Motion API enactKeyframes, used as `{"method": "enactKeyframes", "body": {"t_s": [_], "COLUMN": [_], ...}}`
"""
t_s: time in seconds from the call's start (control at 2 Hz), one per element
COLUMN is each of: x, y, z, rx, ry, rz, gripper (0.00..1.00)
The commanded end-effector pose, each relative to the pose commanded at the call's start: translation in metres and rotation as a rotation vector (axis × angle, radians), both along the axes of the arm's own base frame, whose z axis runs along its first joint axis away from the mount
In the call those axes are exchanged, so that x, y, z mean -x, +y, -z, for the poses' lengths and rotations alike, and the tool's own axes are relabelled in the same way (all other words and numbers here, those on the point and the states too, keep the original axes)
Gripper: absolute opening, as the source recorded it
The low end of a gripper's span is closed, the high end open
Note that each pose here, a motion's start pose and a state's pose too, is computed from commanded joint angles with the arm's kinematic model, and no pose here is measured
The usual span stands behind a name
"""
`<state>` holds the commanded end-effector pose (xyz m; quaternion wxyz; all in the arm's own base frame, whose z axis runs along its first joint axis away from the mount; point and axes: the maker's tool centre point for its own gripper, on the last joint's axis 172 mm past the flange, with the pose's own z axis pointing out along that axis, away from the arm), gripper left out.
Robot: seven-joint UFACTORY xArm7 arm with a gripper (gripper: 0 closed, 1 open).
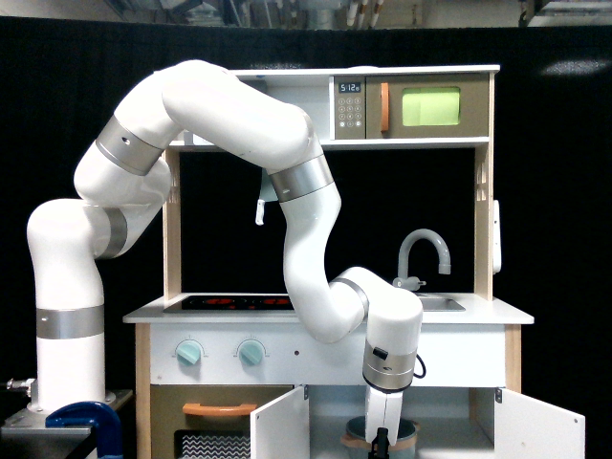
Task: Put the bowl inside the kitchen cabinet
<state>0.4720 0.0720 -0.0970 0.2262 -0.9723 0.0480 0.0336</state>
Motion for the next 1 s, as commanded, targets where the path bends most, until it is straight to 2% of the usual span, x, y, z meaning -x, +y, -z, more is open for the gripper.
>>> {"method": "enactKeyframes", "body": {"t_s": [0.5, 1.0], "x": [-0.002, 0.027], "y": [0.007, -0.046], "z": [-0.015, -0.087], "rx": [0.0, 0.0], "ry": [0.0, 0.0], "rz": [0.0, 0.0], "gripper": [1.0, 1.0]}}
